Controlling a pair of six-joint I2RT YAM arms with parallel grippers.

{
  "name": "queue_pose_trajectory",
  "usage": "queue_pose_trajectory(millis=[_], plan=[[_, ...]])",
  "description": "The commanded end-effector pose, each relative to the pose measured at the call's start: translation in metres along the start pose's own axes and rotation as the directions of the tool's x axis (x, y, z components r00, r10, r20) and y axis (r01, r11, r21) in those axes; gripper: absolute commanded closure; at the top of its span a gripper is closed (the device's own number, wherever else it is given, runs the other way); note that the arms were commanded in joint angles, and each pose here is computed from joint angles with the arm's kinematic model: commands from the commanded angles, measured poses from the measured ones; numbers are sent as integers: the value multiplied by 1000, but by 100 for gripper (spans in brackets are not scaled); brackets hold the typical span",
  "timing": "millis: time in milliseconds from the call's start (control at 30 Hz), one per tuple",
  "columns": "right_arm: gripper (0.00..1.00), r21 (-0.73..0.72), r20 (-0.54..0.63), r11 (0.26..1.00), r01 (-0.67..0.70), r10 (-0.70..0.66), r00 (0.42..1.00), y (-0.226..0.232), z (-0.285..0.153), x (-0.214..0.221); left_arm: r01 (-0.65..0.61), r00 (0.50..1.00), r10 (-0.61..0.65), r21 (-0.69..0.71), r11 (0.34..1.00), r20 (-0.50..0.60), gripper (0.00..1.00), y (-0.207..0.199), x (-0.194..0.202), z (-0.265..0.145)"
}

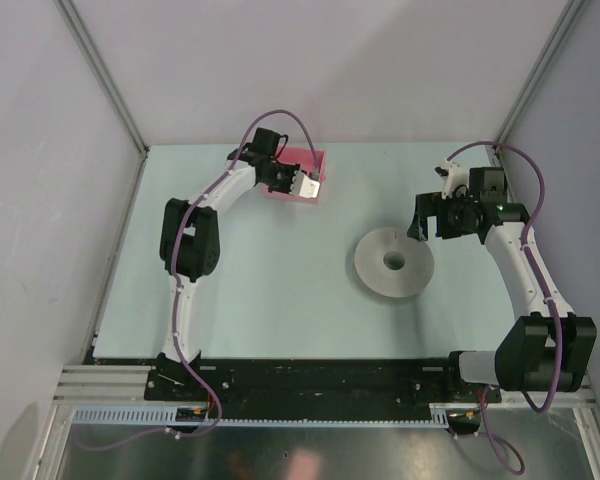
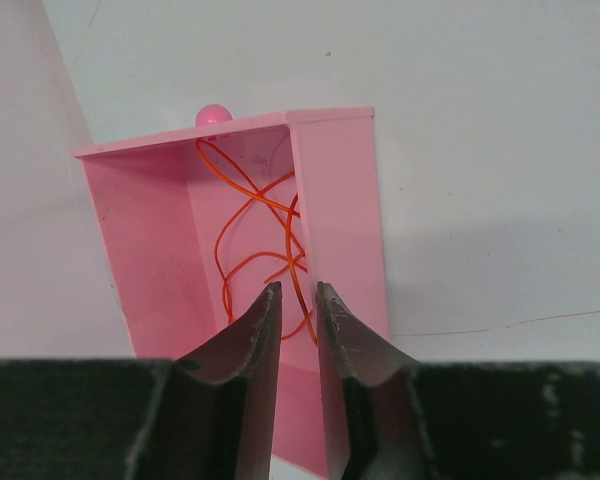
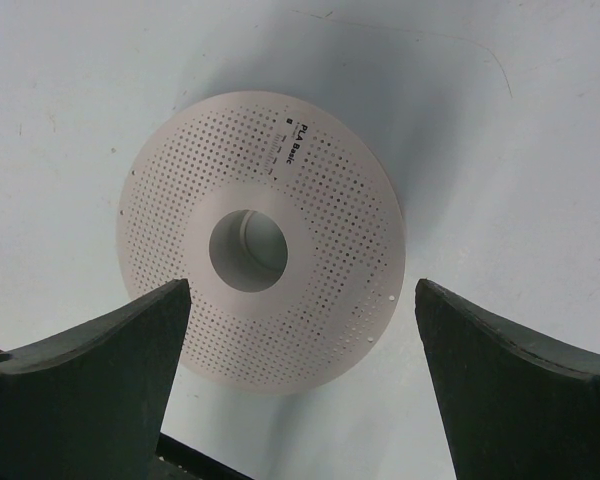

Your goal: Wrap the cables

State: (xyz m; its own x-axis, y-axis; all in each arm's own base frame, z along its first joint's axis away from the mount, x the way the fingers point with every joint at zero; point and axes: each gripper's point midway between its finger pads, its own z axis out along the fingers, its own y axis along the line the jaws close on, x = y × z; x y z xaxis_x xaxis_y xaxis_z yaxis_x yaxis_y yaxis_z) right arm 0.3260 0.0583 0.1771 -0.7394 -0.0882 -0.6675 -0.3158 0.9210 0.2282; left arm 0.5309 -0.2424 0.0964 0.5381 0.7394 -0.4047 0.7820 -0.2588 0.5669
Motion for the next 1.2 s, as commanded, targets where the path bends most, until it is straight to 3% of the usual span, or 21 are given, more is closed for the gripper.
queue_pose_trajectory(millis=[0,233,400,567,833,1167], plan=[[1,4,35,1000,24,-24,999,-1,-6,-15,-34,999,33,-51,998,-18,75,21,-1,-12],[1,5,34,1000,21,-21,999,-2,-5,-15,-33,999,32,-46,998,-19,83,19,1,-9],[1,11,33,1000,20,-20,999,-3,-6,-15,-31,999,30,-56,998,-15,98,24,-1,-10],[1,11,37,1000,15,-16,999,-4,-6,-15,7,1000,-7,-118,993,6,100,47,-14,-27],[1,-2,62,1000,27,-27,998,-1,-9,-21,103,995,-100,-337,936,27,100,120,-47,-103],[1,82,194,985,149,-162,967,-7,-29,-53,250,968,-180,-598,761,177,100,186,-104,-242]])
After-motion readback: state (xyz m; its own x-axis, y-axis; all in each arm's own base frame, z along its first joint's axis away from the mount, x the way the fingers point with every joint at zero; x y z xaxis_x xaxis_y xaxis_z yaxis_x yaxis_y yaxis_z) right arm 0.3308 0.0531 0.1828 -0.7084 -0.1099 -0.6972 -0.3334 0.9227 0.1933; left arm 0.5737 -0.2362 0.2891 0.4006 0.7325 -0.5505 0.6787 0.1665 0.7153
